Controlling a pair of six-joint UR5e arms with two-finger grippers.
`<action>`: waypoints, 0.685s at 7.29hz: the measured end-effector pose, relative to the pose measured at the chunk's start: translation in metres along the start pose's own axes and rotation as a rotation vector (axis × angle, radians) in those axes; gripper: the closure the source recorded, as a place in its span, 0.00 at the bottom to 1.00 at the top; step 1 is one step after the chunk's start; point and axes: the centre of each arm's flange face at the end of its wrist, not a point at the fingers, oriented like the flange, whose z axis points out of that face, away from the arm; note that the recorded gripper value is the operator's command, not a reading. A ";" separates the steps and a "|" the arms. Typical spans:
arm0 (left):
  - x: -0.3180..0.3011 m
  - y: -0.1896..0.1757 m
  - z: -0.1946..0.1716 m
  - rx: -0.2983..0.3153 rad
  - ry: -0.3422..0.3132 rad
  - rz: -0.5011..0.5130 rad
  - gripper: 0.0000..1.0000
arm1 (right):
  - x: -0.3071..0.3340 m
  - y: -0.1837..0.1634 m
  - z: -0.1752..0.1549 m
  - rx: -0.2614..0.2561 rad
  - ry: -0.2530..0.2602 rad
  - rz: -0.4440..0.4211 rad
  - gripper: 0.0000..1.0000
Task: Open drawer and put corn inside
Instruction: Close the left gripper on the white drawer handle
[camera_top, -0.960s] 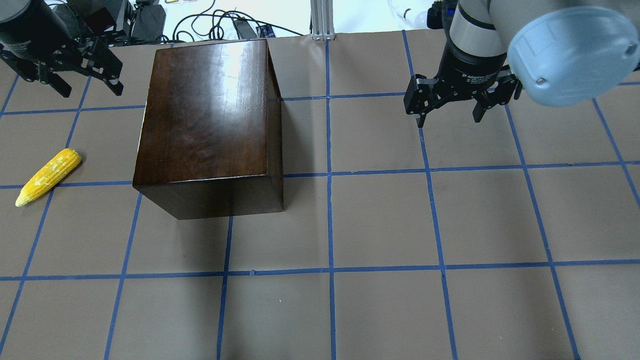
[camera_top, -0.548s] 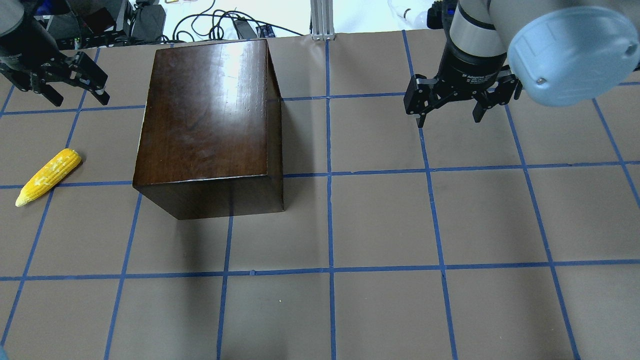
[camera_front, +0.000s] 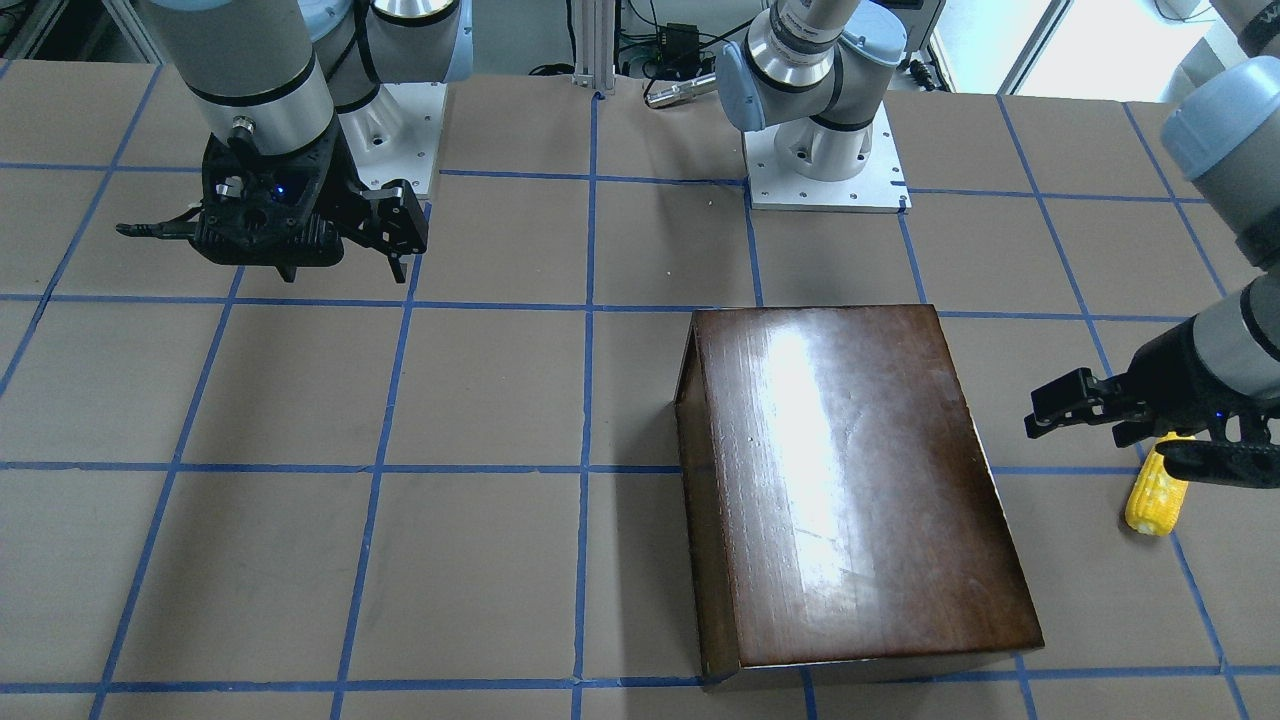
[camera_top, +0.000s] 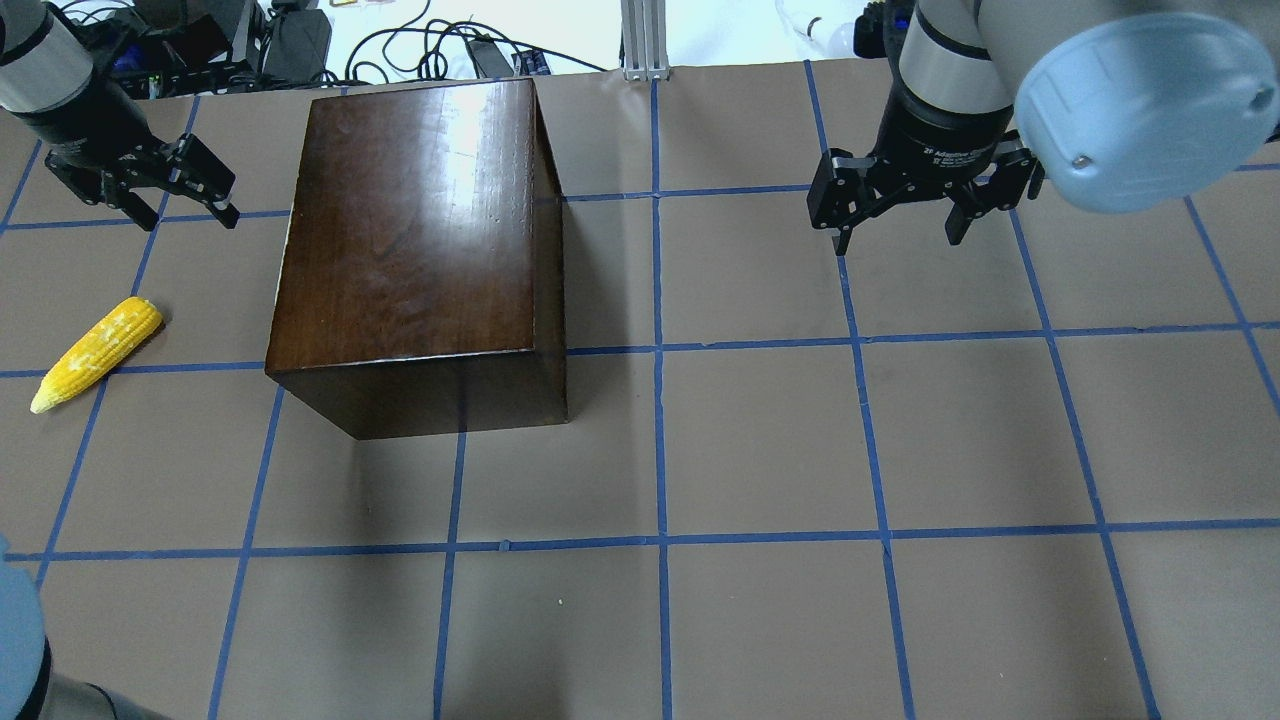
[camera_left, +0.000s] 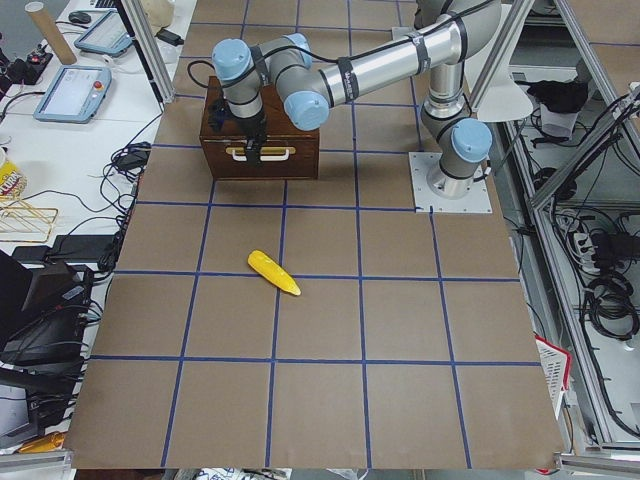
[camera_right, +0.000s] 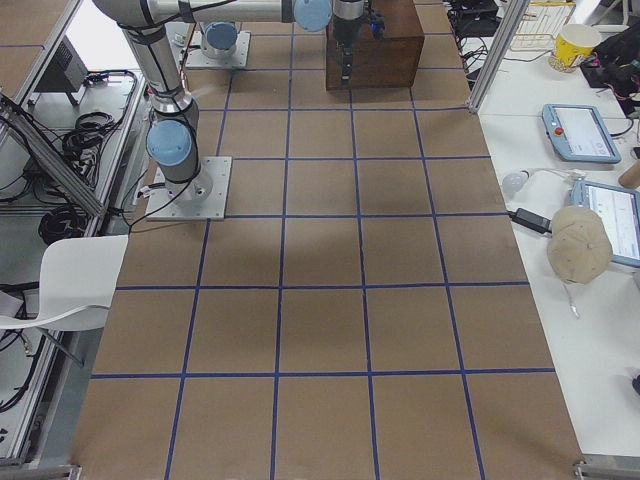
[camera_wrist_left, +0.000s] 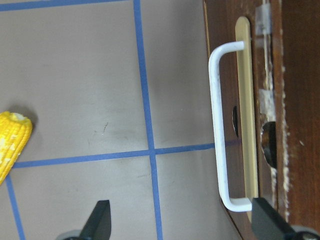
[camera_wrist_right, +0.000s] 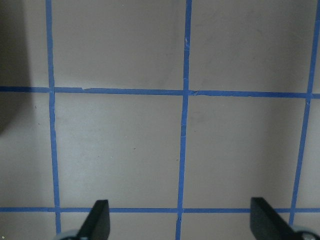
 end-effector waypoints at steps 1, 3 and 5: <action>-0.012 -0.004 0.012 0.003 0.035 -0.016 0.00 | 0.000 0.000 0.000 0.000 0.000 0.000 0.00; -0.024 -0.010 0.031 -0.004 0.069 -0.033 0.00 | 0.000 0.000 0.000 0.000 0.000 0.000 0.00; -0.022 -0.013 0.047 -0.006 0.126 -0.039 0.00 | 0.000 0.000 0.000 0.000 0.000 0.000 0.00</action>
